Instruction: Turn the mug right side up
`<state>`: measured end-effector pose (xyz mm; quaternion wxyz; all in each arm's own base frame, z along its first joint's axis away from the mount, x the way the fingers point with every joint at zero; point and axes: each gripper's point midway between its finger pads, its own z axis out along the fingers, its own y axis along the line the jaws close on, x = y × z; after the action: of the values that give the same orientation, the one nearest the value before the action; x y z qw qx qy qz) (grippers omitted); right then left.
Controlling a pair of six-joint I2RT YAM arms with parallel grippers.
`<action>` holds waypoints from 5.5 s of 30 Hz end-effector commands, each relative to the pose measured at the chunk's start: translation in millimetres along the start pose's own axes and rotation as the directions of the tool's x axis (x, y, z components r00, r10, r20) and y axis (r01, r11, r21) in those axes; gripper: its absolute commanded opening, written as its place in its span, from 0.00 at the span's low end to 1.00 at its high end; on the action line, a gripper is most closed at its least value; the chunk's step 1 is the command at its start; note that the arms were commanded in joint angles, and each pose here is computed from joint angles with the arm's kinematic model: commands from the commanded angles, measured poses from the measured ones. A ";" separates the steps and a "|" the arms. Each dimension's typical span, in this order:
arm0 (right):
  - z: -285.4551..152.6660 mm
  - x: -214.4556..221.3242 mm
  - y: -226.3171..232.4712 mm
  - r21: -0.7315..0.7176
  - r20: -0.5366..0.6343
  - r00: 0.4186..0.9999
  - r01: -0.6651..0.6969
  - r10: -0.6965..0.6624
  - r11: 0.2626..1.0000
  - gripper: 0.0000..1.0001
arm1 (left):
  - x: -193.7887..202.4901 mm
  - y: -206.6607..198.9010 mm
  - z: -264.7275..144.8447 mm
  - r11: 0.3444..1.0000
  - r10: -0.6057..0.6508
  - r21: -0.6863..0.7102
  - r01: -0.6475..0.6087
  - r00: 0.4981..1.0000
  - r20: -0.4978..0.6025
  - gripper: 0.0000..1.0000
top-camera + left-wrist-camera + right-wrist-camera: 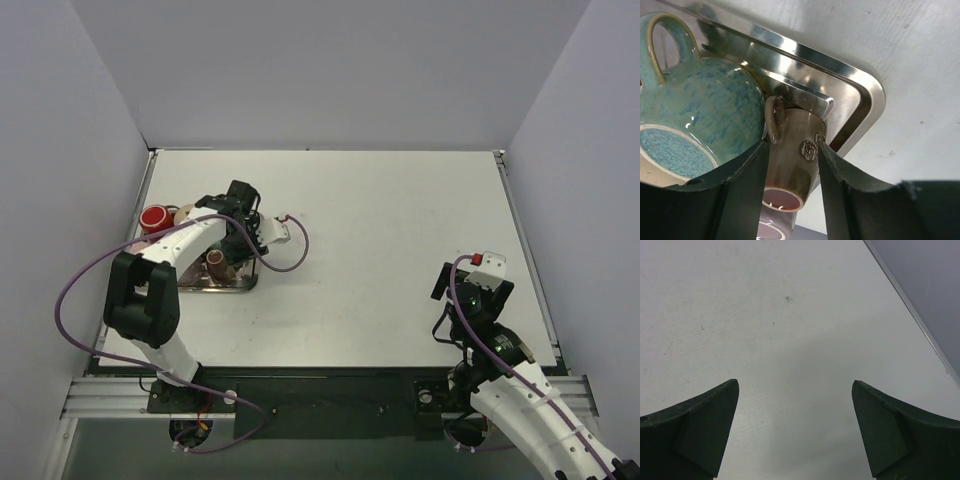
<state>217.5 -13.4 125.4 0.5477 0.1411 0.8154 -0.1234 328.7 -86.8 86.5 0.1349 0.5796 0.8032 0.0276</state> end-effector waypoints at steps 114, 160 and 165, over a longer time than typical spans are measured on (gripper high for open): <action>-43.7 -113.6 196.9 -0.525 -0.218 0.958 0.047 -0.188 0.850 0.00 | -105.4 21.2 -219.8 0.852 -0.378 0.004 0.524 0.610 0.696 0.88; 30.4 -12.9 79.8 -0.288 -0.582 0.771 0.103 -0.260 0.952 0.96 | -65.4 123.6 28.2 0.971 -0.182 -0.143 0.190 0.981 0.067 0.78; 24.0 -23.5 83.2 -0.300 -0.553 0.788 0.113 -0.269 0.947 0.96 | -61.0 103.9 37.4 0.988 -0.138 -0.054 0.142 0.988 0.063 0.70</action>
<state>290.8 51.8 127.9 0.2709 0.0301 0.9619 -0.0209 464.9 -109.9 69.9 0.1835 0.4916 0.8495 0.0557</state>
